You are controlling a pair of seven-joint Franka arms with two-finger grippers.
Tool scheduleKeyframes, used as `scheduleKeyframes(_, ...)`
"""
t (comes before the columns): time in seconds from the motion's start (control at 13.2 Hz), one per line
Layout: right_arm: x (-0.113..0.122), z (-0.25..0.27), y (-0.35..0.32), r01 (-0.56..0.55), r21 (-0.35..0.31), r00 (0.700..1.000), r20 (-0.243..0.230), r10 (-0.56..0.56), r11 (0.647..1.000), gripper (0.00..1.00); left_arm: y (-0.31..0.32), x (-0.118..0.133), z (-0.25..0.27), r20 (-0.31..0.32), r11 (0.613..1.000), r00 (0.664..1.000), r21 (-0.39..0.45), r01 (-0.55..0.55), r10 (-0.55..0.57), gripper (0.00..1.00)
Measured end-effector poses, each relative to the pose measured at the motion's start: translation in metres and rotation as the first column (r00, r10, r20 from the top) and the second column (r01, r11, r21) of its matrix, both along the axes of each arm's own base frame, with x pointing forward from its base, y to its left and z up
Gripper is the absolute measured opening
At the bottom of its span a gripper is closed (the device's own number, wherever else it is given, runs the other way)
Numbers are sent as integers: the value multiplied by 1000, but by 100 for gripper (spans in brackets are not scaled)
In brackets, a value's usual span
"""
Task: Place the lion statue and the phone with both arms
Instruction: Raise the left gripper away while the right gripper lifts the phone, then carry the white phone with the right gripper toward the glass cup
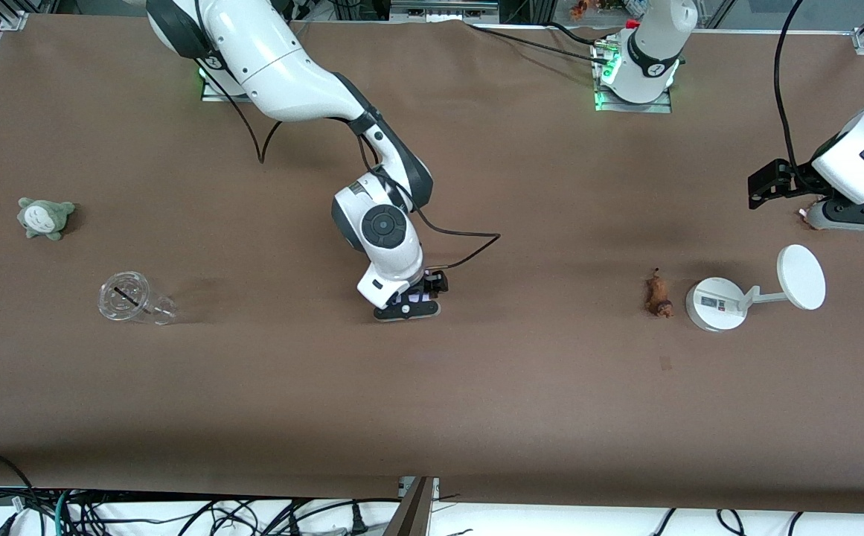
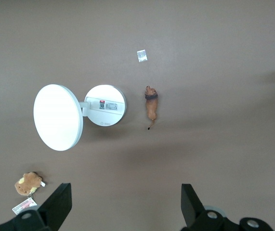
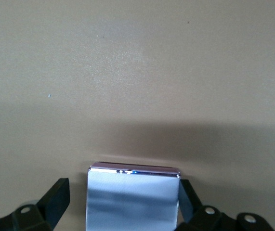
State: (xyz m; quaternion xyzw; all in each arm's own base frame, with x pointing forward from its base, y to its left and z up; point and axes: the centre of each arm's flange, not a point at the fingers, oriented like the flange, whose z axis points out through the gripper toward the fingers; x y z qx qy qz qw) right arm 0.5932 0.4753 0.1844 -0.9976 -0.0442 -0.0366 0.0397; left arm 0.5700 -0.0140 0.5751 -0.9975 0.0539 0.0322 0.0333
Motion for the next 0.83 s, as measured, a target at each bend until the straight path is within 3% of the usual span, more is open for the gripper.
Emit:
scheduleKeyframes(0.75, -4, -15, -3, 15, -17, 1000, -22, -15, 1000, 100, 1, -1, -1, -5, 1000, 1000, 0, -1, 1, 100)
scheduleKeyframes(0.83, -3, -14, -4, 16, -18, 1000, -21, -17, 1000, 91, 1, -1, -1, -6, 1000, 1000, 0, -3, 3, 100)
